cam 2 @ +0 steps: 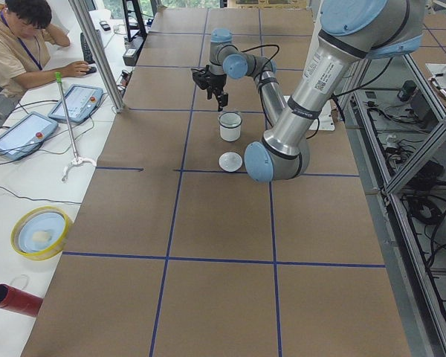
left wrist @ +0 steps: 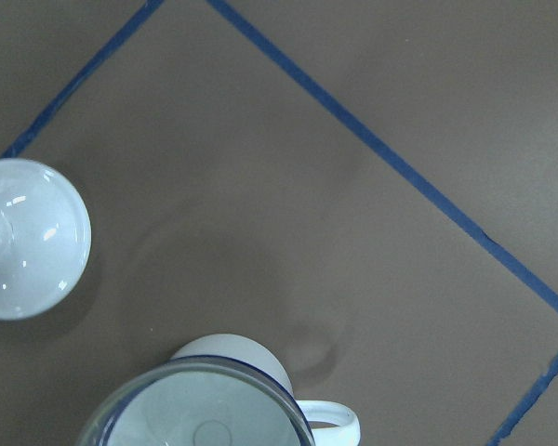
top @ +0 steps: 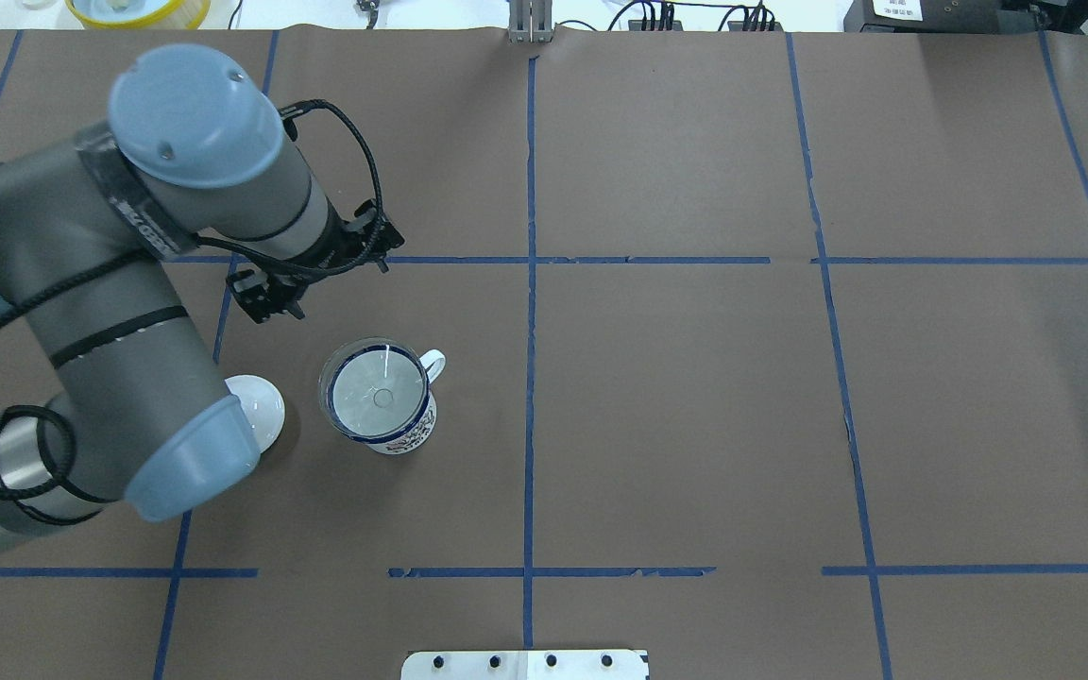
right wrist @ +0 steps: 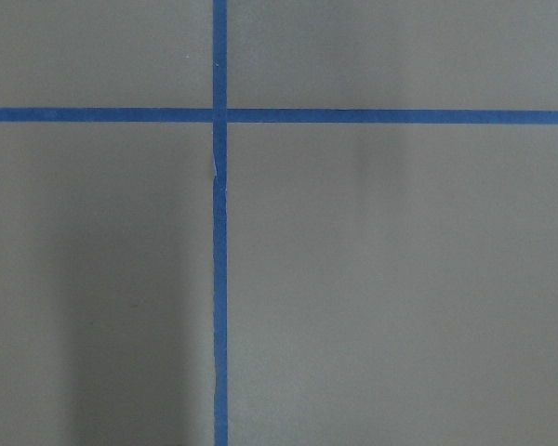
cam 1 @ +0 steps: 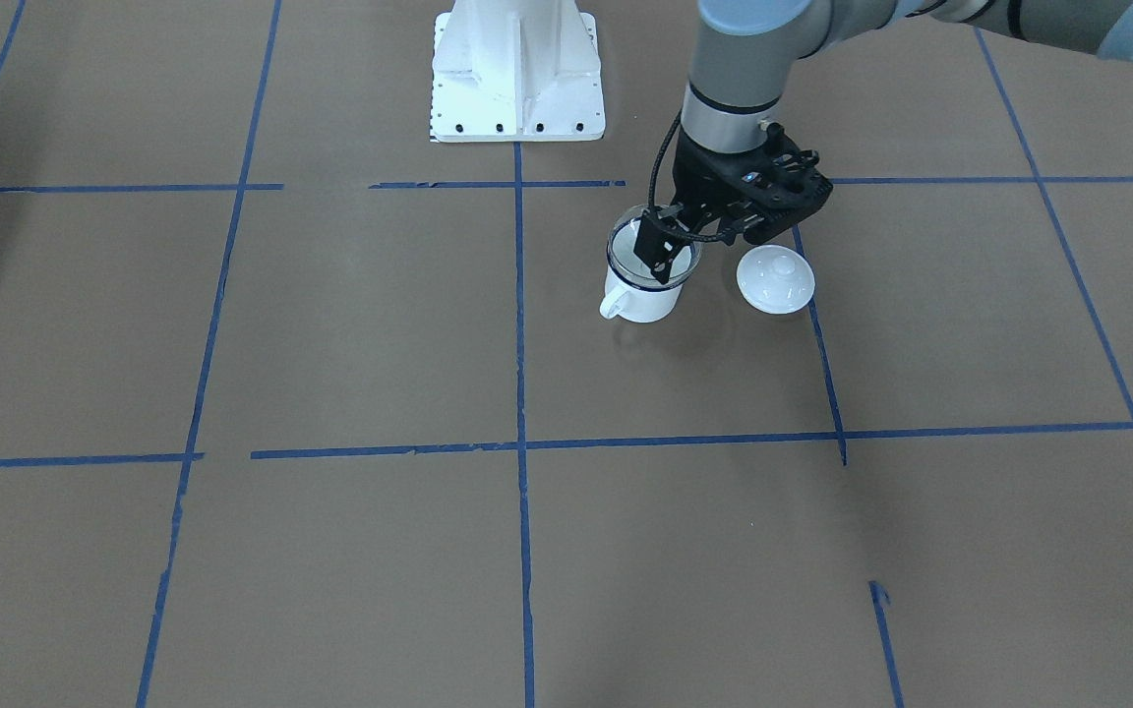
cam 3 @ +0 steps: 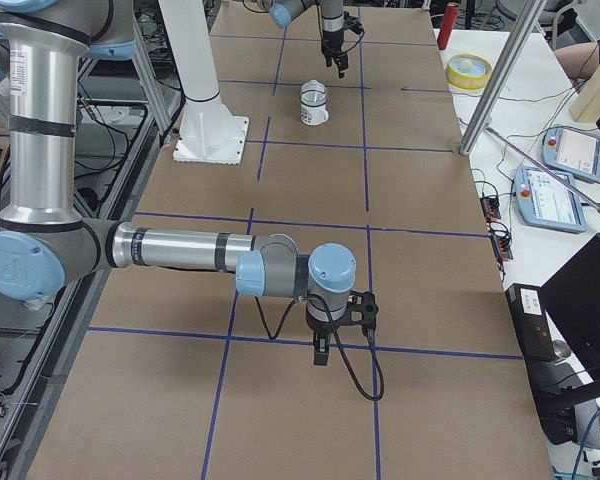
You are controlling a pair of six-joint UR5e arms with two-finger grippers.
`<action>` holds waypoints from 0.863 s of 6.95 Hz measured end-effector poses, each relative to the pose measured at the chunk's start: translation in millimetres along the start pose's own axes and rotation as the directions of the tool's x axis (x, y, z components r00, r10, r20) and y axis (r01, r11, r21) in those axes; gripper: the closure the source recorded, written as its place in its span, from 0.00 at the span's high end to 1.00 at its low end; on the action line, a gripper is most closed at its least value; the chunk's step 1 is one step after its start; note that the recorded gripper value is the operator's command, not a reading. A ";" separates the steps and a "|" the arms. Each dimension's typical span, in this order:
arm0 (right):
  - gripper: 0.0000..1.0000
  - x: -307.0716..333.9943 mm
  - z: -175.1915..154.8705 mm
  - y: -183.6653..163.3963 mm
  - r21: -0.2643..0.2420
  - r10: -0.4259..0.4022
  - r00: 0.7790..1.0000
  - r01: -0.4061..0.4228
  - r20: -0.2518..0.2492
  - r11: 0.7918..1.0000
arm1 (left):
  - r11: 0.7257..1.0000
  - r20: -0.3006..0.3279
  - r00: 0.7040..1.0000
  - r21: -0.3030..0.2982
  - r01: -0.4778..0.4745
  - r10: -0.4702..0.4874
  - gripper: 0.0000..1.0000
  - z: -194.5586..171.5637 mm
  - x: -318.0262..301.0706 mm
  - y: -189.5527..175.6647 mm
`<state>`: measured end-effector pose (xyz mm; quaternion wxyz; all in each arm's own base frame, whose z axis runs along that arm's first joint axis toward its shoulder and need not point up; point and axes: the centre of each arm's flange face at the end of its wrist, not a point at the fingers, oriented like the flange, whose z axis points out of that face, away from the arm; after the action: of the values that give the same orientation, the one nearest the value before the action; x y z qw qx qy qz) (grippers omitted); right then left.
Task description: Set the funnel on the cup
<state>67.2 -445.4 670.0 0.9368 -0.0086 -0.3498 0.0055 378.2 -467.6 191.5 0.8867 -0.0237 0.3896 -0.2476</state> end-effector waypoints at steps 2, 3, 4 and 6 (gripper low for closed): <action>1.00 0.0 0.0 0.0 0.000 0.000 1.000 0.000 0.000 1.000 | 0.976 -0.011 0.976 0.001 -0.217 0.217 1.00 -11.8 -71.1 -84.4; 1.00 0.0 0.0 0.0 0.000 0.000 1.000 0.000 0.000 1.000 | 0.946 -0.001 0.946 0.000 -0.324 0.324 1.00 -17.8 -120.5 -129.9; 1.00 0.0 0.0 0.0 0.000 0.000 1.000 0.000 0.000 1.000 | 0.907 0.014 0.907 -0.008 -0.421 0.421 1.00 -28.2 -182.6 -178.5; 1.00 0.0 0.0 0.0 0.000 0.000 1.000 0.000 0.000 1.000 | 0.824 0.083 0.820 -0.035 -0.565 0.566 1.00 -42.4 -337.6 -271.3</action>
<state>67.2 -445.4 670.0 0.9368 -0.0087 -0.3498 0.0055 40.6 -544.4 455.1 0.9367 0.0779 0.3402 0.0292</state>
